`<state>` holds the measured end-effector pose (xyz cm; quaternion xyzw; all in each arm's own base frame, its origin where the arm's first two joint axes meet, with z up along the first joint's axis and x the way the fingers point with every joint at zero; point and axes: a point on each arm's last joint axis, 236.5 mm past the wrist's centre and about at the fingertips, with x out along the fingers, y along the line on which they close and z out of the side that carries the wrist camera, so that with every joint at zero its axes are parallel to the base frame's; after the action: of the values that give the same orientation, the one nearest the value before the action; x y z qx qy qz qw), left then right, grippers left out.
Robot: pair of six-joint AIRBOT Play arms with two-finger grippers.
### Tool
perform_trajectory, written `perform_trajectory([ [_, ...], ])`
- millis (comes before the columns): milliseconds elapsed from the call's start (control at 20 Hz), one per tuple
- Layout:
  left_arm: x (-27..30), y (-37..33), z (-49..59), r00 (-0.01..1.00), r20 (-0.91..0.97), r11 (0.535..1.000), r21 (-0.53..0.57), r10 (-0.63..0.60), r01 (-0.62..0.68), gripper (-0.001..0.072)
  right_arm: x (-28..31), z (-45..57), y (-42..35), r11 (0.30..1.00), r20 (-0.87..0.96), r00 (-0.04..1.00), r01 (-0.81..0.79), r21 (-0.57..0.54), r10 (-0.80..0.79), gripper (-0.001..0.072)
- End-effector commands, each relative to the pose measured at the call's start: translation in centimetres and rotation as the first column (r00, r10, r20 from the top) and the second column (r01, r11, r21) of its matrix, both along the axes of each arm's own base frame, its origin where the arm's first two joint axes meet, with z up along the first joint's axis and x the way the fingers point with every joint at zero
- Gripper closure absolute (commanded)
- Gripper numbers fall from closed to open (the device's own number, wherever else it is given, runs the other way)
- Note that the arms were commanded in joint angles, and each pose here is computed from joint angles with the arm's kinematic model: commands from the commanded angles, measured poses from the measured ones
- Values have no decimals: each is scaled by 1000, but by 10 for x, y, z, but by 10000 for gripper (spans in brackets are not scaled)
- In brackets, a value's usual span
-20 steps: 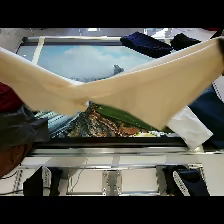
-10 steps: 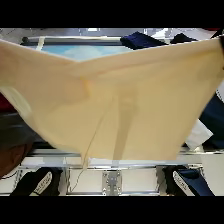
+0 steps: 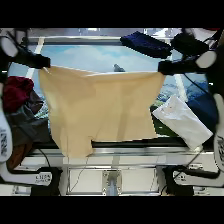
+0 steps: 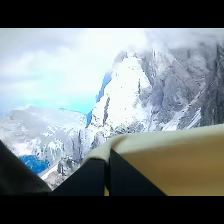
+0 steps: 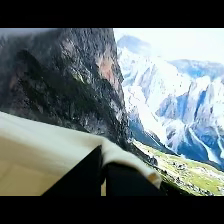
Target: Fold the shirts.
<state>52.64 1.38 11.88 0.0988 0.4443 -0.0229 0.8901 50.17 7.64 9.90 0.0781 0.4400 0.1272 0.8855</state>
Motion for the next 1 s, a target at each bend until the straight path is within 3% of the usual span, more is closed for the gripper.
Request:
perform_trajectory([
  [0, 46, 6, -88, 999, -39, 1000, 10, 3, -3, 699, 44, -92, 4, 997, -71, 996, 60, 58, -56, 696],
  [250, 45, 25, -105, 995, -71, 997, -13, 69, -70, 699, 61, -96, -5, 997, -21, 997, 78, 25, -77, 696],
  [550, -22, 41, -121, 948, -291, 990, -22, 126, -139, 699, -4, -112, -4, 992, -255, 963, -104, -65, 85, 697],
  [750, -63, 32, -155, 913, -394, 989, -51, 108, -139, 699, -42, -147, 3, 987, -381, 916, -154, -40, 128, 696],
  [950, -67, 15, -184, 906, -413, 980, -122, 92, -155, 699, -60, -181, 26, 987, -410, 901, -161, -5, 145, 697],
])
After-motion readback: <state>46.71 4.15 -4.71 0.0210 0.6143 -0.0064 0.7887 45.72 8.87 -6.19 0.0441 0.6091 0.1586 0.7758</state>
